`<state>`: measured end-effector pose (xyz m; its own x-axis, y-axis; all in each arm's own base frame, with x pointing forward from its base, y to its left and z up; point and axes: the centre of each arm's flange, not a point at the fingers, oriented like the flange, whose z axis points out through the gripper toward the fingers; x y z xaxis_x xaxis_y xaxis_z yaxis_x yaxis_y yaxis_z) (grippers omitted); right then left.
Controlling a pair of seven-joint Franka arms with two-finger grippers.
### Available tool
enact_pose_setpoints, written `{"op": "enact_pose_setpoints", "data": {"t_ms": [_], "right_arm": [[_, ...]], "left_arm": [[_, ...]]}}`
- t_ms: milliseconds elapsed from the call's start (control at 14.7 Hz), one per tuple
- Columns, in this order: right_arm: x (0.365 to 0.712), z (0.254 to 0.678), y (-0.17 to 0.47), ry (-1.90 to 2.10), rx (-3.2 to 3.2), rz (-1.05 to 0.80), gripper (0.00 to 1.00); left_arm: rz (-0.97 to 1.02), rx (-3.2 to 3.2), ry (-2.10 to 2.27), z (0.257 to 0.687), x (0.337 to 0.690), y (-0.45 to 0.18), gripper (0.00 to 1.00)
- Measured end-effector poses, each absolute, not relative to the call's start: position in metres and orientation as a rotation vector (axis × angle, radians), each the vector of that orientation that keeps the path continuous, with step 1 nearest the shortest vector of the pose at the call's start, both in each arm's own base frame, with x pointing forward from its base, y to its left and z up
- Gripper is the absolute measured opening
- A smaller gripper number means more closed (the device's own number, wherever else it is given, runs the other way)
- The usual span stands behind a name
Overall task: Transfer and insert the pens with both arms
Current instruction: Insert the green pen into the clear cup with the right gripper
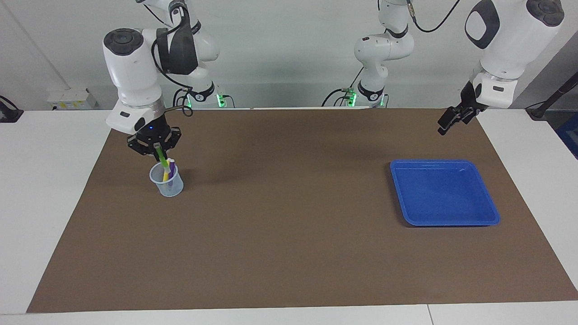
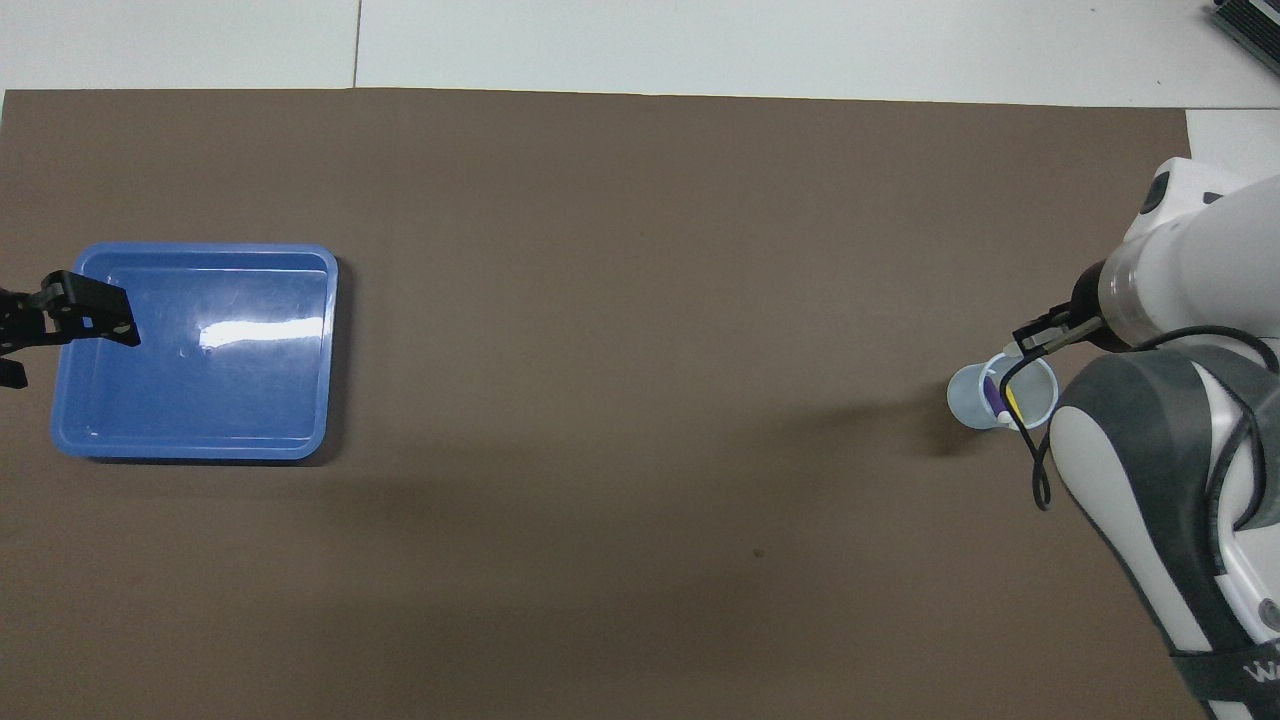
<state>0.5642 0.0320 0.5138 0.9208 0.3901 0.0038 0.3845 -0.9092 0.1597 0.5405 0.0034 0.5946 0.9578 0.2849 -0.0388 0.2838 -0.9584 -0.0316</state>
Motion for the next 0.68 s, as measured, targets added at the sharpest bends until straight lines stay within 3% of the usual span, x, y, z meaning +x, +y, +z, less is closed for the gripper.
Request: {"op": "enact_pose_setpoints", "data": {"t_ms": [680], "right_arm": [[0.557, 0.454, 0.015, 0.588, 2.936, 0.021, 0.19]], "left_arm": [[0.279, -3.091, -0.192, 0.59, 0.537, -0.005, 1.0]]}}
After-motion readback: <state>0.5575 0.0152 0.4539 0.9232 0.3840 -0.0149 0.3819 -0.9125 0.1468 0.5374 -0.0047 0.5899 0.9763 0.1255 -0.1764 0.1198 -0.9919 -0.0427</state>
